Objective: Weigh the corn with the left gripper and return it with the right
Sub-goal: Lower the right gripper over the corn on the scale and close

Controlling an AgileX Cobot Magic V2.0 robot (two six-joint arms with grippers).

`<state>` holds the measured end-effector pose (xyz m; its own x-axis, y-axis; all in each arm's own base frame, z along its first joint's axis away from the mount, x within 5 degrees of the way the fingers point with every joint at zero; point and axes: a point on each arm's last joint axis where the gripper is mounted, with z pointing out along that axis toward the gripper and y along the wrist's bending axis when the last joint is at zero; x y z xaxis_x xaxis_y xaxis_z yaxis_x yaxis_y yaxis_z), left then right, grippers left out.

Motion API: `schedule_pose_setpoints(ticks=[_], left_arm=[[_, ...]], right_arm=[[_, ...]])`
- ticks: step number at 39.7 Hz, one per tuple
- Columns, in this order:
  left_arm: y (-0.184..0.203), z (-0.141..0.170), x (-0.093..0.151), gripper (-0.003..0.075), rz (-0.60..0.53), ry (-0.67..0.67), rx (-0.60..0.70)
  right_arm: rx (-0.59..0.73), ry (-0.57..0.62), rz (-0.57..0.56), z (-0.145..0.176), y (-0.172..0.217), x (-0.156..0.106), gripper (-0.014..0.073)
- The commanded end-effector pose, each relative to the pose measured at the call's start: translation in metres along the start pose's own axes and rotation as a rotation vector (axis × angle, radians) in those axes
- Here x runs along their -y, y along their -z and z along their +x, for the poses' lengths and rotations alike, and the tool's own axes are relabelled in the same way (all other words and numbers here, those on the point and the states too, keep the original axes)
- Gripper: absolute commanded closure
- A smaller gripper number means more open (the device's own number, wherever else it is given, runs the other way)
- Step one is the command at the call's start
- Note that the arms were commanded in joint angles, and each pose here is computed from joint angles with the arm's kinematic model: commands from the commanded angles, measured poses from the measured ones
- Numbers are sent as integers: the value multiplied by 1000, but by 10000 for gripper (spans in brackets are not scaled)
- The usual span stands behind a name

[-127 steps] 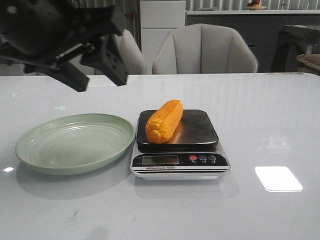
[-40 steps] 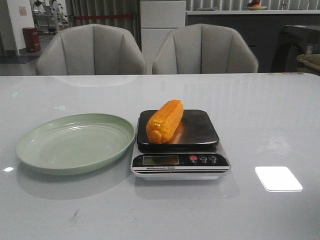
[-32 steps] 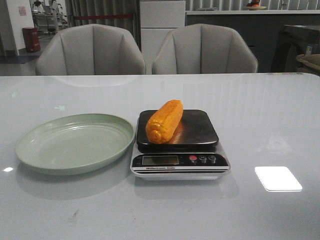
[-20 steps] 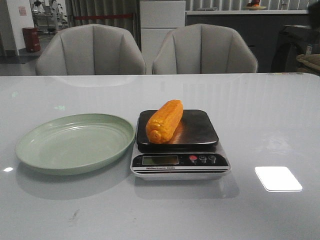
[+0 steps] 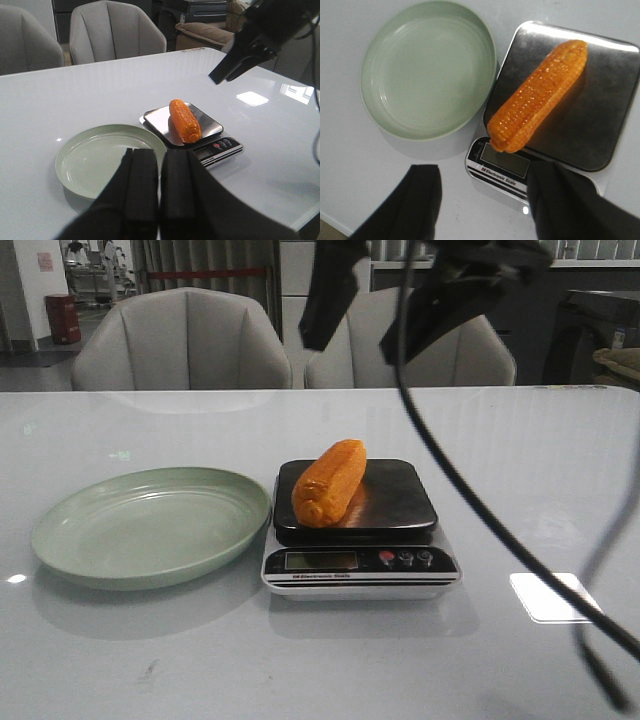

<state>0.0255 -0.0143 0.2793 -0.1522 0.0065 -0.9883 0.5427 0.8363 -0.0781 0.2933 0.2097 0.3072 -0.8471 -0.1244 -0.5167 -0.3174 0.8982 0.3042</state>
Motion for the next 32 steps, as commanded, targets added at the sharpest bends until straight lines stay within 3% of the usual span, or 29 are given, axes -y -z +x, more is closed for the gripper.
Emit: schedule_pose_setpoints(ticks=[1,6,14,23,32], left_arm=[[2,-14,1,607,13,-1,84],[2,-14,1,607,13,-1,84],[2,-14,1,607,13,-1,86],[2,-14,1,607,13,-1,86],[2,-14,1,607,13,-1,86]], right_arm=[[-37,-8,12,-25,-8,-12,147],[-189,-71,137,-38,-44,-12,147],[-196,-149,318,-52,-64,-23,147],[-156,-326,342,-57,-75,-21,147],[-175,-404,383,-57,-76,-10,144]])
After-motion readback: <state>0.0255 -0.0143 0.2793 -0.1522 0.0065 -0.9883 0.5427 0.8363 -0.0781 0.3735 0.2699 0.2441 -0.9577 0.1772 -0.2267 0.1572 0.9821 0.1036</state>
